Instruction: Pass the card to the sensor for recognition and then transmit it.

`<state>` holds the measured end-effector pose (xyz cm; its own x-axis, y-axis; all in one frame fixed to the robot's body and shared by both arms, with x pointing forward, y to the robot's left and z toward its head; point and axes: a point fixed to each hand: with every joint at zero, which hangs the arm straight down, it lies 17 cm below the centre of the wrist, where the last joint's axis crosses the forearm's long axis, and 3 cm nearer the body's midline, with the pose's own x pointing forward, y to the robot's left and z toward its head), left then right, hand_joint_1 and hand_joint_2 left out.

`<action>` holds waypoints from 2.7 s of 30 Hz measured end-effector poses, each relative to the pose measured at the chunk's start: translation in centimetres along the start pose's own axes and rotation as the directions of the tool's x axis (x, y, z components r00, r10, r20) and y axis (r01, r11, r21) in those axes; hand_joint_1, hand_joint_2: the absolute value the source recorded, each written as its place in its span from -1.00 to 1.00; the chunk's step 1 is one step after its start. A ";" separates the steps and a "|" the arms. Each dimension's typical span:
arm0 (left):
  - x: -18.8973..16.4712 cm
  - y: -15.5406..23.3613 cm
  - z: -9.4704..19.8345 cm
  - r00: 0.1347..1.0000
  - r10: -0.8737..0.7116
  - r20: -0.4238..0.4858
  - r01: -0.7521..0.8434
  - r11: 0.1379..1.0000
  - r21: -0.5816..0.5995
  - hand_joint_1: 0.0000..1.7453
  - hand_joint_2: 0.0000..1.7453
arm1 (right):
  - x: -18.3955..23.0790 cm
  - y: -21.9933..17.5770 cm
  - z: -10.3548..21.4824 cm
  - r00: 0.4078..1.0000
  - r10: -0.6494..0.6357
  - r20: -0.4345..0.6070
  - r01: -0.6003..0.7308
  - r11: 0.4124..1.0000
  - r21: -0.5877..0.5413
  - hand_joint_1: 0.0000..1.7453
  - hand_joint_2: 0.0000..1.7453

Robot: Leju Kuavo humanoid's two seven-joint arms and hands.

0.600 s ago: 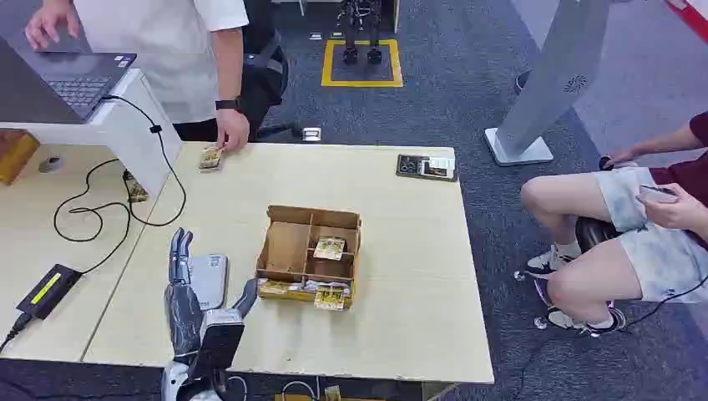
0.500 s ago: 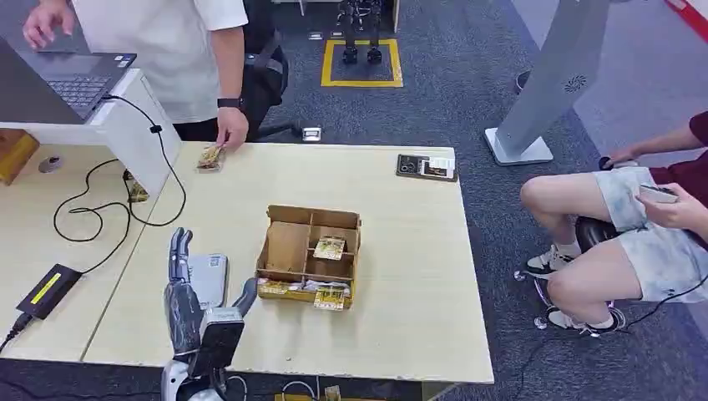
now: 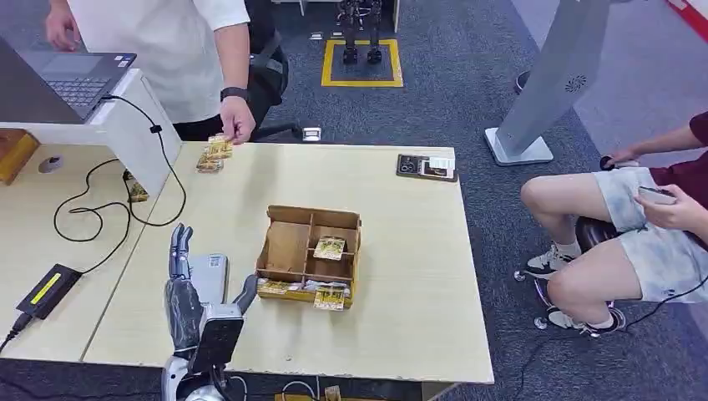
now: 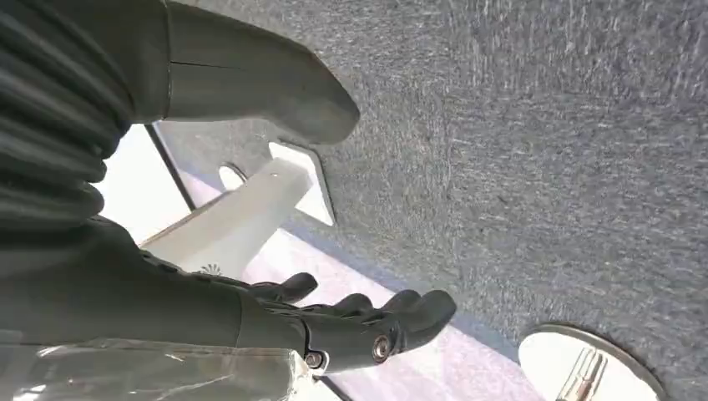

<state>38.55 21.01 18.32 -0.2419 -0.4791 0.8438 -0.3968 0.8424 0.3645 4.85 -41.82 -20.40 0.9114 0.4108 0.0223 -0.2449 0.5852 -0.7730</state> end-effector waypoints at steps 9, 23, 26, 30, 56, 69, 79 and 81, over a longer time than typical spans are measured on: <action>-0.1 0.1 0.0 1.000 0.001 -0.001 -0.001 1.000 0.001 -1.00 1.00 | -0.5 0.1 -0.1 1.000 0.015 0.002 -0.015 1.000 -0.001 -1.00 1.00; -0.3 0.1 -0.2 1.000 0.012 -0.011 -0.012 1.000 0.004 -1.00 1.00 | -0.5 0.1 -0.3 1.000 0.009 -0.002 -0.009 1.000 0.002 -1.00 1.00; 0.1 0.2 -0.8 1.000 -0.019 0.018 0.019 1.000 0.013 -1.00 1.00 | 0.7 -0.1 -0.7 1.000 -0.004 0.011 0.004 1.000 -0.013 -1.00 1.00; 1.4 0.2 -1.6 0.982 -0.152 0.116 0.150 0.988 0.028 -1.00 1.00 | 2.0 0.0 -1.1 1.000 -0.018 0.021 0.018 1.000 -0.015 -1.00 1.00; 1.0 5.6 -5.7 0.814 -0.558 0.163 0.511 0.821 0.255 1.00 1.00 | 4.0 1.4 -2.5 0.997 0.032 0.074 -0.033 0.999 0.017 -1.00 1.00; 1.0 5.9 -5.9 0.844 -0.514 0.154 0.467 0.845 0.262 1.00 1.00 | 4.1 1.4 -2.6 0.996 0.035 0.079 -0.036 0.999 0.021 -1.00 1.00; 1.0 5.5 -5.8 0.845 -0.511 0.158 0.465 0.847 0.256 1.00 1.00 | 4.1 1.3 -2.7 0.996 0.036 0.080 -0.038 0.999 0.022 -1.00 1.00; 1.1 5.5 -5.9 0.845 -0.511 0.159 0.465 0.848 0.256 1.00 1.00 | 4.2 1.2 -2.7 0.996 0.037 0.081 -0.039 0.999 0.021 -1.00 1.00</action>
<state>41.29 26.59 23.53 -0.1421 -0.8744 0.4640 -0.6757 0.4282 0.6000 9.24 -41.26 -22.98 0.8720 0.4875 0.0453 -0.2867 0.5834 -0.7599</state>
